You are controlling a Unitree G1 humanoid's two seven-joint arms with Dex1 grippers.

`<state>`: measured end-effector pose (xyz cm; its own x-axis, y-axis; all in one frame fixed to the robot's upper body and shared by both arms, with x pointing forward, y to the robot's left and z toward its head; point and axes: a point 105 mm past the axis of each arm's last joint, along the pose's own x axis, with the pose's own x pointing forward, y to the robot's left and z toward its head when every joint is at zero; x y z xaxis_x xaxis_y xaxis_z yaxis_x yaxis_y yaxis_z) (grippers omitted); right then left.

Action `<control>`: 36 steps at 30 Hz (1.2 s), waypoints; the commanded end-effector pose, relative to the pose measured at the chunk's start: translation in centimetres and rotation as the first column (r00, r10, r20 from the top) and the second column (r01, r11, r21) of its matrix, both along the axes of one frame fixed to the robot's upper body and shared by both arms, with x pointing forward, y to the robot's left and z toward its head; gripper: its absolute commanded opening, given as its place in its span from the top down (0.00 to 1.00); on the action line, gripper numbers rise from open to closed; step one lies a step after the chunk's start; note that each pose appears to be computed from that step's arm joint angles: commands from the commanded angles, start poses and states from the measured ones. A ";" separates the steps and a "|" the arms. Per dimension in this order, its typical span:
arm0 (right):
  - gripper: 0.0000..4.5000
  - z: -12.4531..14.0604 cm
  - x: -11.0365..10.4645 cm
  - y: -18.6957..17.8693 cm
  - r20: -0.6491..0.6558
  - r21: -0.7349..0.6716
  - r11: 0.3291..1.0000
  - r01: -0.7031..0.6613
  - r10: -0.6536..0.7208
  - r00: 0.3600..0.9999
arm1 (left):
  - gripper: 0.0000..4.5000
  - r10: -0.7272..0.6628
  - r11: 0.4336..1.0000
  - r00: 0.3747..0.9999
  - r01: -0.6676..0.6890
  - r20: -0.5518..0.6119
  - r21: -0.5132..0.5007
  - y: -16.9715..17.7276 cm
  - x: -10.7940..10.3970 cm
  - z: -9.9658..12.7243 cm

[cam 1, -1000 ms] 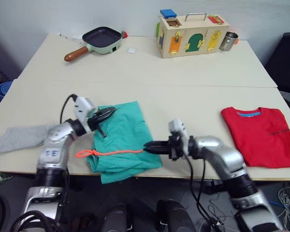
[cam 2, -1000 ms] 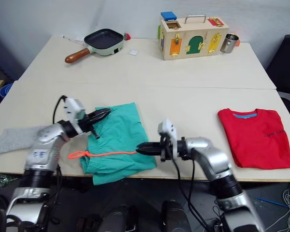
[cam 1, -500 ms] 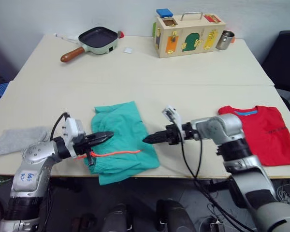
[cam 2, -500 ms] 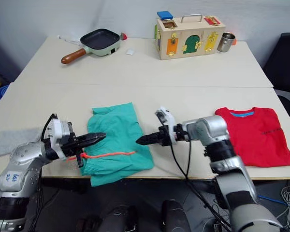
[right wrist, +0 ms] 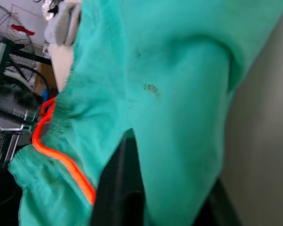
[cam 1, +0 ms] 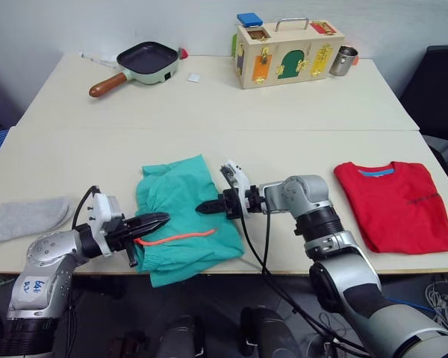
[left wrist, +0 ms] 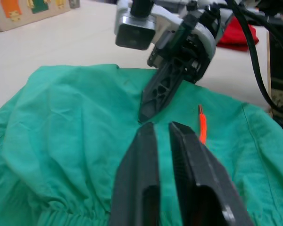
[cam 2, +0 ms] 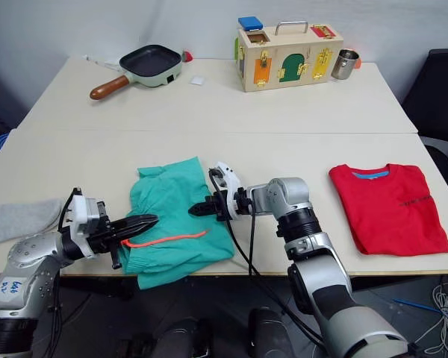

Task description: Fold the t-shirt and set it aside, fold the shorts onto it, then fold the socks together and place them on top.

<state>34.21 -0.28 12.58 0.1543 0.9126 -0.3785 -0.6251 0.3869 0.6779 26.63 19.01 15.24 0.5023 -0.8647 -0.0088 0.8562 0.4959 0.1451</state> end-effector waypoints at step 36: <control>1.00 10.5 -3.5 -39.8 0.407 -0.591 0.603 0.536 -0.352 0.843 | 0.01 -0.224 0.971 0.972 0.229 0.069 -0.073 -5.5 -0.2 2.6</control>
<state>31.24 -38.81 22.79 0.6224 0.2819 -0.7301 -0.3775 0.9253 0.0355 26.72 13.35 17.26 0.2994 -0.9501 0.0871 0.9415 0.3090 0.1343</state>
